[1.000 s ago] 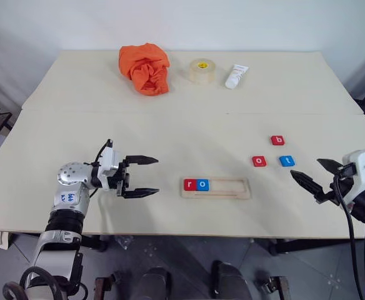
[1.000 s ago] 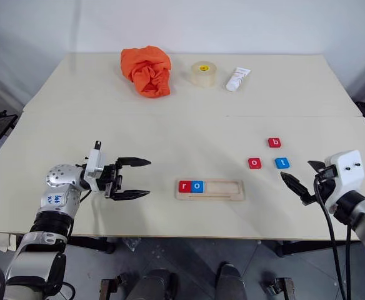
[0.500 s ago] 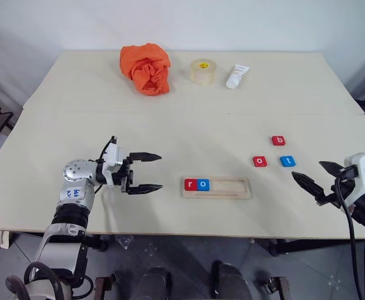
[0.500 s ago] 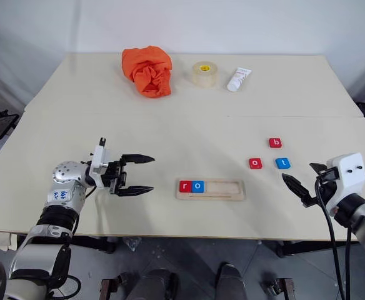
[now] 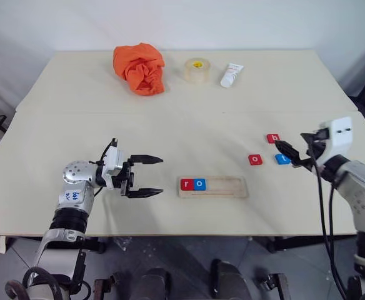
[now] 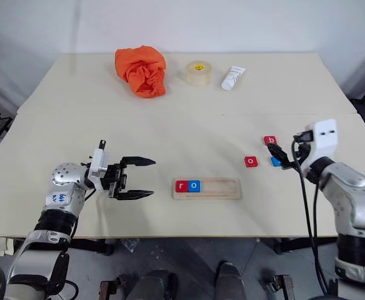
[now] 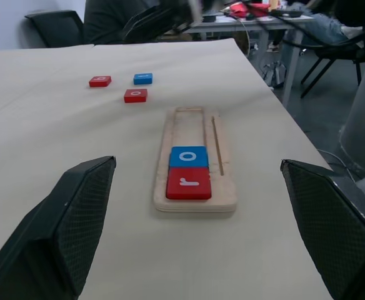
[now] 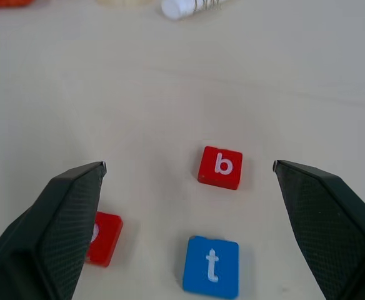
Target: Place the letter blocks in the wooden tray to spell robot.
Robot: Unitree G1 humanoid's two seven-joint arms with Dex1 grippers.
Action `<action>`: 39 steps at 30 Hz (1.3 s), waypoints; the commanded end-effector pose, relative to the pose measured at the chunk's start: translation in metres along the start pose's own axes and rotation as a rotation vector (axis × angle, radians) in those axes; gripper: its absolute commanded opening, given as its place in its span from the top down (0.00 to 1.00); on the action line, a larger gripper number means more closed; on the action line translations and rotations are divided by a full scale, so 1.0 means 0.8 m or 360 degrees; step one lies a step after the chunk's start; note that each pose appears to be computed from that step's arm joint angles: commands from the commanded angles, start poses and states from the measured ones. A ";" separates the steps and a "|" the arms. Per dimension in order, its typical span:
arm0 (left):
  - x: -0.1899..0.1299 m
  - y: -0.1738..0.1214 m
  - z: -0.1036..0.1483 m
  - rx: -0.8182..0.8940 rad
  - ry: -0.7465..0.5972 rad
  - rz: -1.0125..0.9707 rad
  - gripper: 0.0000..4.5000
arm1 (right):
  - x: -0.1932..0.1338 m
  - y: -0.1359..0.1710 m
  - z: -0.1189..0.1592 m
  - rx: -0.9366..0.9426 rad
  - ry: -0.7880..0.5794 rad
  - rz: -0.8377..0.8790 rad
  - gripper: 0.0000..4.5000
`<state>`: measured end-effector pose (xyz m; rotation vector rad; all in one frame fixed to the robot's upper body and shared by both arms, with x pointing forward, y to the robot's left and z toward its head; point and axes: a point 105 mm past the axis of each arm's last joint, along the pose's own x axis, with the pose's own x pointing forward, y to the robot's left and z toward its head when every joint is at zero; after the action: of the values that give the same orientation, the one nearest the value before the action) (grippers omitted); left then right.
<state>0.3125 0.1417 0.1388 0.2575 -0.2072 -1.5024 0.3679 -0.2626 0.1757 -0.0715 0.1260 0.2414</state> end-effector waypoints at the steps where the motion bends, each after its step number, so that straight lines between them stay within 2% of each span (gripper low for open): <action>1: -0.003 -0.010 0.012 0.0059 -0.0029 -0.0028 0.00 | 0.033 -0.010 0.000 -0.0044 0.0018 -0.0120 0.00; 11: -0.005 -0.024 0.013 0.0047 -0.0037 0.0059 0.00 | 0.082 -0.015 -0.019 0.0022 0.0041 -0.0237 0.00; 19: -0.006 -0.025 0.013 0.0051 -0.0035 0.0084 0.00 | 0.085 -0.015 -0.032 0.0041 0.0080 -0.0265 0.00; 22: -0.008 -0.023 0.012 0.0048 -0.0033 0.0089 0.00 | 0.084 -0.015 -0.037 0.0073 0.0078 -0.0274 0.14; 29: -0.006 -0.016 0.012 0.0044 -0.0042 0.0081 0.00 | 0.081 -0.013 -0.035 0.0113 0.0042 -0.0293 0.66; 35: -0.006 -0.015 0.008 0.0024 -0.0044 0.0021 0.00 | 0.067 -0.003 0.001 0.0088 -0.0104 -0.0313 0.67; 39: -0.011 -0.017 0.004 -0.0006 -0.0024 -0.0046 0.00 | 0.028 0.033 0.017 0.0022 -0.0138 -0.0236 0.67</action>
<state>0.3003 0.1456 0.1314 0.2204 -0.1836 -1.5073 0.3941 -0.2392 0.1621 -0.0561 0.0964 0.0769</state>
